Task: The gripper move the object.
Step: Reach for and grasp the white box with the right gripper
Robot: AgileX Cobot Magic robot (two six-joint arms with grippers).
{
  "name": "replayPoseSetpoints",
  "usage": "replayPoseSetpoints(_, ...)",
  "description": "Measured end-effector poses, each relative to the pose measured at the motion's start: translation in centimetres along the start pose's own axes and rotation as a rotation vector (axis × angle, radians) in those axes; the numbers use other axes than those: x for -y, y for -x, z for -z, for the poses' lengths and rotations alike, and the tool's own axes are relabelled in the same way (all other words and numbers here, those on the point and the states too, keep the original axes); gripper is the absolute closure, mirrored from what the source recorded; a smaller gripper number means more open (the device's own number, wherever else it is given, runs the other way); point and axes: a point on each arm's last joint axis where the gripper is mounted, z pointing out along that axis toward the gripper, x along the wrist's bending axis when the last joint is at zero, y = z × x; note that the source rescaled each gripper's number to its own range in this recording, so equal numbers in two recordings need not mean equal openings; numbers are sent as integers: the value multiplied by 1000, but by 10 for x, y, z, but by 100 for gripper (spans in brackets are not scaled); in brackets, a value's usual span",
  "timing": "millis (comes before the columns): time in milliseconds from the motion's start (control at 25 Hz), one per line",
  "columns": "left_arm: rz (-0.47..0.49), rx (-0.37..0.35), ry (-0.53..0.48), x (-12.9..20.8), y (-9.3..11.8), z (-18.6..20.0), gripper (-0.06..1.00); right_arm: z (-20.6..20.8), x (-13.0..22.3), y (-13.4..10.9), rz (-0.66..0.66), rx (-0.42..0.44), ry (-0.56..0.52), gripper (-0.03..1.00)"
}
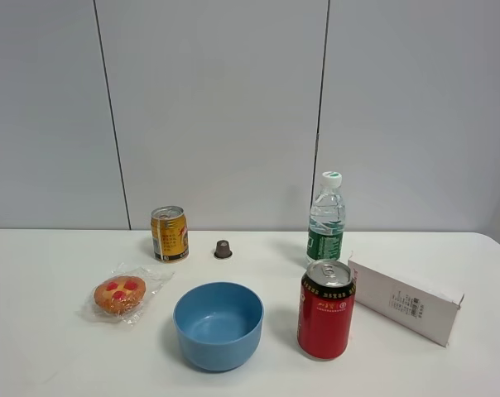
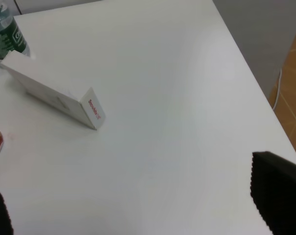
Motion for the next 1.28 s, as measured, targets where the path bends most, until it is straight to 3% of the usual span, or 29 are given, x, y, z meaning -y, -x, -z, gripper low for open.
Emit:
replayPoseSetpoints(240, 0, 0, 0, 0, 0, 0, -6, 5, -5, -1, 50, -11, 2, -3)
replayPoseSetpoints(640, 0, 0, 0, 0, 0, 0, -6, -12, -74, -9, 65, -127, -132, -3)
replayPoseSetpoints(960, 0, 0, 0, 0, 0, 0, -6, -71, -103, -22, 160, -288, -241, -3)
replayPoseSetpoints(1280, 0, 0, 0, 0, 0, 0, -6, -148, -103, -35, 335, -307, -439, -3)
